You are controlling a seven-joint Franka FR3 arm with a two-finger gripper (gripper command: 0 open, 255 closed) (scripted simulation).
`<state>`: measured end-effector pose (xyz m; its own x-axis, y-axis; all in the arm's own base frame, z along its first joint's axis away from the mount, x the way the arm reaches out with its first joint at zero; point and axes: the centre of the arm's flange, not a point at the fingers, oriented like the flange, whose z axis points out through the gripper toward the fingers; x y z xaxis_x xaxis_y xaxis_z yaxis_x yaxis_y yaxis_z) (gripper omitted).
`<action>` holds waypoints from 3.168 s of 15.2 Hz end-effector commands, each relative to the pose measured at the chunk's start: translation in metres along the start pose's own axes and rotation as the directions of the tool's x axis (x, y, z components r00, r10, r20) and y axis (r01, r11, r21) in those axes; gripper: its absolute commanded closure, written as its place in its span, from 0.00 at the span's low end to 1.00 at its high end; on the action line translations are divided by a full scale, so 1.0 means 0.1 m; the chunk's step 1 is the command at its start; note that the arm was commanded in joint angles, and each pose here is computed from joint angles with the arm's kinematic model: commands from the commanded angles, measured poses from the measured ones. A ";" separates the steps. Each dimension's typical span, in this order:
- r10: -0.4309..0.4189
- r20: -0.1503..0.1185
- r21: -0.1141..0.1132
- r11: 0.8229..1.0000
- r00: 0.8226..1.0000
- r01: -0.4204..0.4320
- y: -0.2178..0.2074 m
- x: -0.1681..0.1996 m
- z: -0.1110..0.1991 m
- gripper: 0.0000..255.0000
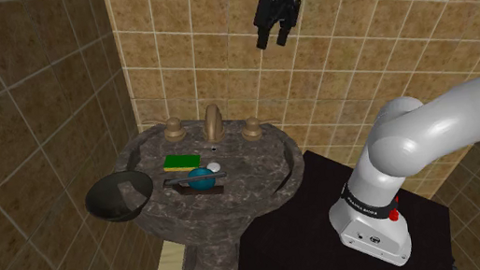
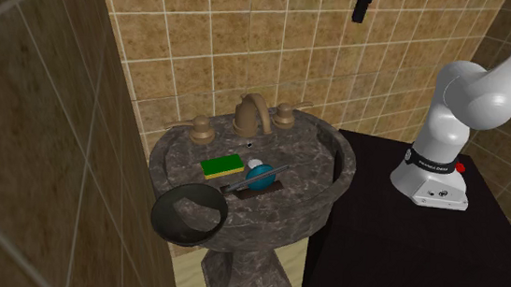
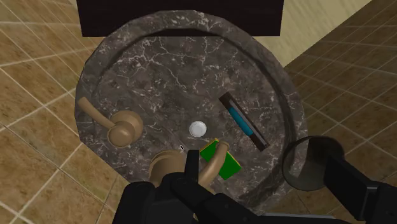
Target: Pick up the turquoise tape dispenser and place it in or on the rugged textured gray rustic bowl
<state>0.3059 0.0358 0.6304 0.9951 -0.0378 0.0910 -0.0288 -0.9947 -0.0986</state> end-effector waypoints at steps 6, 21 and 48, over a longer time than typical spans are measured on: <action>-0.098 0.040 -0.014 0.995 0.994 0.099 -0.12 0.37 0.58 0.00; -0.377 0.164 -0.033 0.921 0.911 0.387 -0.63 1.24 2.40 0.00; -0.621 0.291 -0.012 0.758 0.728 0.652 -1.19 1.65 4.80 0.00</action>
<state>0.5192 0.1940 0.1820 0.7693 0.6183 -0.1611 0.6260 -0.7798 -0.0033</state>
